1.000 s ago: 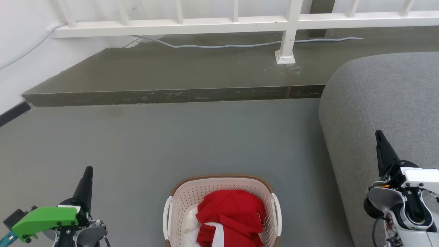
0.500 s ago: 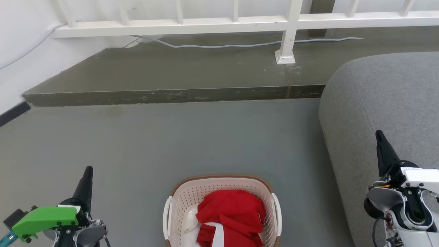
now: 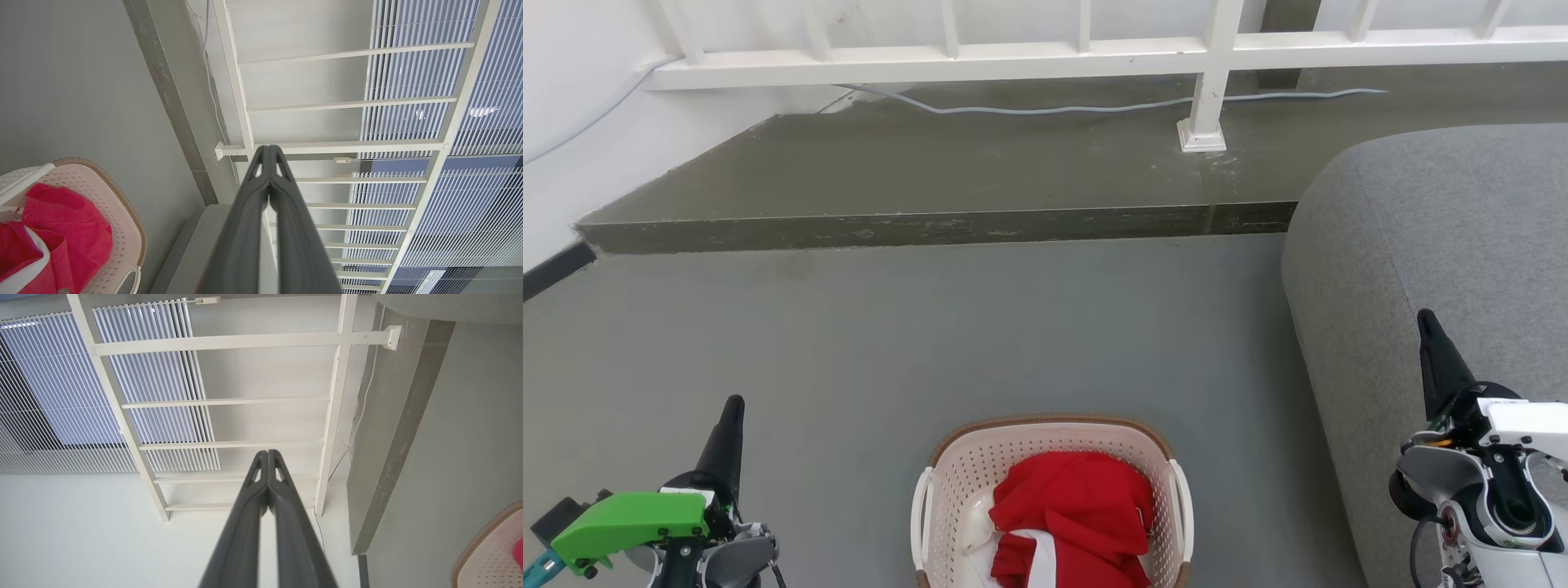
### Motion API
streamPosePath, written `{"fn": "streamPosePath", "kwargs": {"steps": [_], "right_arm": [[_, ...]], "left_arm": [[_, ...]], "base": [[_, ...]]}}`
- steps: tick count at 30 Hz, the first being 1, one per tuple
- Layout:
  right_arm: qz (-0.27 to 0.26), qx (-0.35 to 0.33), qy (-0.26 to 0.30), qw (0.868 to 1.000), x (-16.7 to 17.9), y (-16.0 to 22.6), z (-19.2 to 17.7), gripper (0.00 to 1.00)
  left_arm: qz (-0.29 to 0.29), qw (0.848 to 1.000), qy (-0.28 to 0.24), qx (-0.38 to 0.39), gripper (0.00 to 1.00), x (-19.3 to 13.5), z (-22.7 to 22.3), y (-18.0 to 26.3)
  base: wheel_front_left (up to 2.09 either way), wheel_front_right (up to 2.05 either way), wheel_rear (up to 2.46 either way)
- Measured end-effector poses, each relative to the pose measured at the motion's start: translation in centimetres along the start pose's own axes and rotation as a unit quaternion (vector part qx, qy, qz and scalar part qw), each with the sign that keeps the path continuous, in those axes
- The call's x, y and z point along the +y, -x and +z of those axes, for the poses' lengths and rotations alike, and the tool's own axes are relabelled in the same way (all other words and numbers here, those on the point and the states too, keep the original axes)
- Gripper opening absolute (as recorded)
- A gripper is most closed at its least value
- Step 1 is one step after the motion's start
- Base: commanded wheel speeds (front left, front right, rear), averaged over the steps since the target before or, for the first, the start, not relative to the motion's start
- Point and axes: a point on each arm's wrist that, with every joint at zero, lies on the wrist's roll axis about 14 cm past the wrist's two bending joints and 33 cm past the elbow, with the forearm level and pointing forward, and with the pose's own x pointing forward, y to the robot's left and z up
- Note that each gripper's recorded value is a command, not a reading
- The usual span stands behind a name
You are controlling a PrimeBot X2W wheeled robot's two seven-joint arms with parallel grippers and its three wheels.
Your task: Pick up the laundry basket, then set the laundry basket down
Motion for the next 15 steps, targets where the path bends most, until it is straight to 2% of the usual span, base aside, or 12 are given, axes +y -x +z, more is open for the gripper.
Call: {"fn": "streamPosePath", "kwargs": {"steps": [15], "right_arm": [[0.001, -0.001, 0.000, 1.000, 0.04, 0.00, 0.06, 0.00]], "left_arm": [[0.000, 1.000, 0.000, 0.000, 0.00, -0.01, 0.01, 0.00]], "base": [[0.00, 0.00, 0.00]]}}
